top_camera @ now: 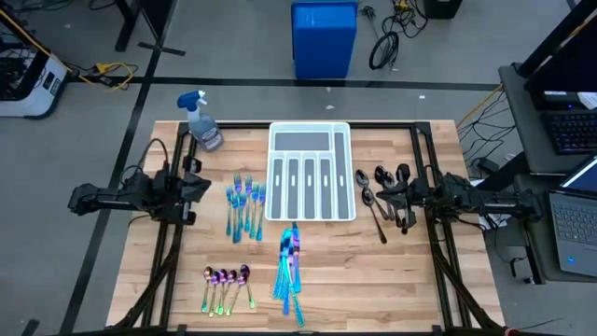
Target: Sort silverware
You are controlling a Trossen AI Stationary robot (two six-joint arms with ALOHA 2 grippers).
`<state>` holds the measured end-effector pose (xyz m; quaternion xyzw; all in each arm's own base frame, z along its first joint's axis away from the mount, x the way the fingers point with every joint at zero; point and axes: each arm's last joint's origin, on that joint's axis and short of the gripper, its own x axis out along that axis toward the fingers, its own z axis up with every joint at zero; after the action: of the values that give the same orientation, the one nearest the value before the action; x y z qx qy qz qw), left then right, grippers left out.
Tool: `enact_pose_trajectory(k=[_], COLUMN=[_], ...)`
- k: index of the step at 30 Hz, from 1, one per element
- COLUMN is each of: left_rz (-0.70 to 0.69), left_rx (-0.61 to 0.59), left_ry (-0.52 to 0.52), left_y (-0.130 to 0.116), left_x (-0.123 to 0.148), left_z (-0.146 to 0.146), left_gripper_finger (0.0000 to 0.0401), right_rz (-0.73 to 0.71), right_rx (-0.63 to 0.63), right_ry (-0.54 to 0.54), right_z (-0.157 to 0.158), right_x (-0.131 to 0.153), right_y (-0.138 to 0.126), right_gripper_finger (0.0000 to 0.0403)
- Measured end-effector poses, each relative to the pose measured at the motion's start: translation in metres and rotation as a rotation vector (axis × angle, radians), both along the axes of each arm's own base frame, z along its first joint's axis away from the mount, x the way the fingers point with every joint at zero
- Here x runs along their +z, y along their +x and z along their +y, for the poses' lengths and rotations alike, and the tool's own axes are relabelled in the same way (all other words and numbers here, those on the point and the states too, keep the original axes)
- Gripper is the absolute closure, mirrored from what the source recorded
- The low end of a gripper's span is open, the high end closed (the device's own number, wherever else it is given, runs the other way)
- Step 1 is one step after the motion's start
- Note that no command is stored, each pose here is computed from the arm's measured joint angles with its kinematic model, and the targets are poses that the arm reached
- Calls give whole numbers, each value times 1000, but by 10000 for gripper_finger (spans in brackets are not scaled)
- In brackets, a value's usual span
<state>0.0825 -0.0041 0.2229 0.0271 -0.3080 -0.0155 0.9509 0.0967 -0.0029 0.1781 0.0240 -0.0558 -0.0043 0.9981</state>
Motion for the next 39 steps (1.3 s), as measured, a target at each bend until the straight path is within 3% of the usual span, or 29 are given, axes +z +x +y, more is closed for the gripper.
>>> enact_pose_trajectory(k=[3, 7, 14, 17, 21, 24, 28, 31, 33, 35, 39], left_rz=[-63, -159, -14, 93, 432, 637, 947, 1211, 1317, 1371, 1312], left_rx=[42, 95, 153, 186, 343, 379, 328, 362, 399, 454, 484], left_ry=[66, 48, 80, 32, -195, -218, -283, -307, -305, -284, -237], left_y=[-5, -25, -43, -36, -19, -1, 32, 53, 71, 84, 104], left_x=[14, 62, 160, 203, 247, 267, 258, 226, 203, 180, 153], left_z=[0, 2, 4, 6, 12, 12, 9, 7, 6, 5, 6], left_gripper_finger=[401, 401, 401, 401, 401, 401, 401, 401, 401, 401, 401], right_rz=[1, 1, 3, 4, 7, 6, -12, -105, -219, -371, -643], right_rx=[-1, -5, -41, -67, -71, -68, -66, -67, -72, -82, -133], right_ry=[-9, -44, -75, -72, -56, -24, -5, -13, -32, -60, -156], right_z=[0, 0, -1, -2, -2, -2, -2, -2, -2, -2, -1], right_x=[0, 0, 0, 0, 0, 0, 1, 10, 21, 35, 80], right_y=[0, 0, 0, 0, 0, 0, 0, -2, -5, -11, -33], right_gripper_finger=[403, 403, 403, 403, 403, 403, 403, 403, 403, 403, 403])
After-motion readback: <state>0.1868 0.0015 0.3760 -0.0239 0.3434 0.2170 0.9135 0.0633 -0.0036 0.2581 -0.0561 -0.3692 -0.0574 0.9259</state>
